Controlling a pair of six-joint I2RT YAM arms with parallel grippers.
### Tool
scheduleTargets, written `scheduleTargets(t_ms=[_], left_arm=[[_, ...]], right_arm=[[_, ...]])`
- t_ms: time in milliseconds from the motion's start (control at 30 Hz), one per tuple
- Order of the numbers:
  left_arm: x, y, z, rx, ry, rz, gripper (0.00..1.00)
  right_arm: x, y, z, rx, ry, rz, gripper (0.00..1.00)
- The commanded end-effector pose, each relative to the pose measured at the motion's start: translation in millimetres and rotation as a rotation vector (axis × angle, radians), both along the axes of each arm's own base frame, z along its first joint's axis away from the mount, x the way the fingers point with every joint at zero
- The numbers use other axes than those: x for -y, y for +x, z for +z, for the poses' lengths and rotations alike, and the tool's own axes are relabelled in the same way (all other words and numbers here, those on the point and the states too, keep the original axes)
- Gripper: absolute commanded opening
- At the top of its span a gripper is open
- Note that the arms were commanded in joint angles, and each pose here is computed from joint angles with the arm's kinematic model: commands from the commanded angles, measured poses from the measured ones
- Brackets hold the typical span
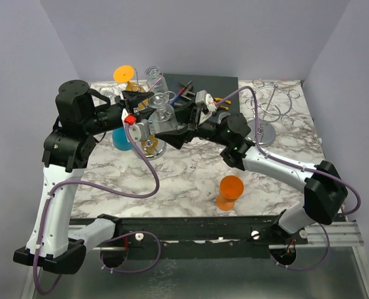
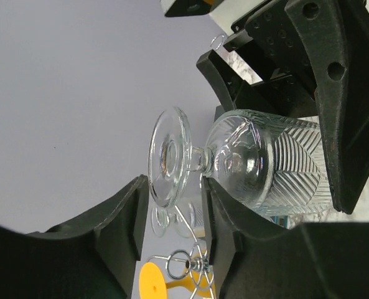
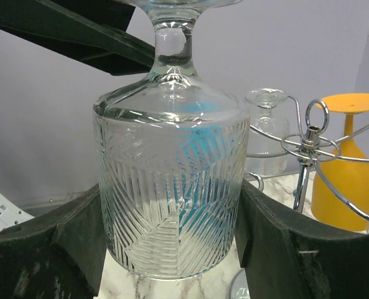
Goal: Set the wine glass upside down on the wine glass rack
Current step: Adjust the wine glass.
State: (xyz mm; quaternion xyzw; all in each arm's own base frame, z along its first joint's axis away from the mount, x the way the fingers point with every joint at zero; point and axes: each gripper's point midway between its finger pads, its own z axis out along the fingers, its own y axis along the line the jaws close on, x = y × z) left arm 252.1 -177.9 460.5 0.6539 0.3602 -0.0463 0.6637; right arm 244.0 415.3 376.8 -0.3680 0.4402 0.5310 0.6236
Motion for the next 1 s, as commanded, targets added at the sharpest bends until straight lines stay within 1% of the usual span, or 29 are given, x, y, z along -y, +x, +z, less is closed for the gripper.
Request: scheduleTargets(t_ms=[0, 100, 133, 167, 200, 267, 333, 433, 500, 533, 600, 667, 733, 767, 833, 867, 967], left_arm=[[10.9, -6.7, -0.2, 0.084, 0.033, -0.075, 0.43], [15.0, -7.5, -1.2, 0.109, 0.049, -0.083, 0.35], [15.8, -7.8, -1.9, 0.12, 0.056, -0.085, 0.3], [16.2, -8.2, -2.8, 0.133, 0.064, -0.086, 0.25], [16.2, -9.2, -4.2, 0.151, 0.075, -0.088, 0.17], [16.2, -11.7, -7.0, 0.194, 0.097, -0.097, 0.01], [15.8, -13.4, -10.7, 0.221, 0.115, -0.101, 0.0], [14.7, -15.7, -12.7, 0.237, 0.124, -0.1, 0.0], [13.2, -16.4, -15.5, 0.269, 0.144, -0.099, 0.0], [12.6, -16.8, -16.8, 0.28, 0.151, -0.098, 0.0], [12.1, -19.0, -14.5, 0.29, 0.149, -0.1, 0.0], [11.9, -19.9, -14.0, 0.292, 0.149, -0.1, 0.0], [11.2, -20.5, -15.8, 0.298, 0.157, -0.099, 0.0], [11.1, -20.7, -17.1, 0.297, 0.159, -0.099, 0.0], [10.7, -21.9, -19.3, 0.293, 0.161, -0.101, 0.0], [10.5, -22.6, -20.0, 0.292, 0.162, -0.102, 0.0], [10.7, -22.1, -21.5, 0.286, 0.165, -0.102, 0.0]], right_arm=[[-7.4, -9.4, 24.9, 0.018, 0.042, 0.076, 0.0], [-12.3, -10.2, 23.2, -0.001, 0.028, 0.105, 0.0], [-13.0, -10.5, 22.3, -0.007, 0.025, 0.111, 0.0], [-13.6, -11.3, 21.1, -0.018, 0.023, 0.119, 0.02], [-13.7, -11.6, 19.9, -0.027, 0.019, 0.121, 0.07], [-13.1, -11.8, 18.1, -0.039, 0.011, 0.119, 0.18], [-11.9, -12.5, 17.3, -0.044, 0.01, 0.118, 0.28], [-9.7, -14.2, 17.2, -0.049, 0.013, 0.12, 0.35], [-7.9, -15.6, 16.4, -0.051, 0.013, 0.12, 0.46], [-6.5, -16.9, 15.8, -0.049, 0.012, 0.121, 0.49], [-3.4, -16.8, 14.1, -0.05, 0.012, 0.117, 0.54], [0.3, -16.3, 14.7, -0.05, 0.011, 0.123, 0.65], [4.6, -16.2, 15.8, -0.048, 0.006, 0.14, 0.78], [7.1, -17.4, 17.7, -0.046, 0.005, 0.155, 0.86], [13.0, -18.4, 21.7, -0.044, 0.007, 0.175, 0.96], [15.3, -19.1, 23.1, -0.041, 0.007, 0.186, 0.99], [17.8, -20.3, 24.4, -0.04, -0.008, 0.214, 1.0]])
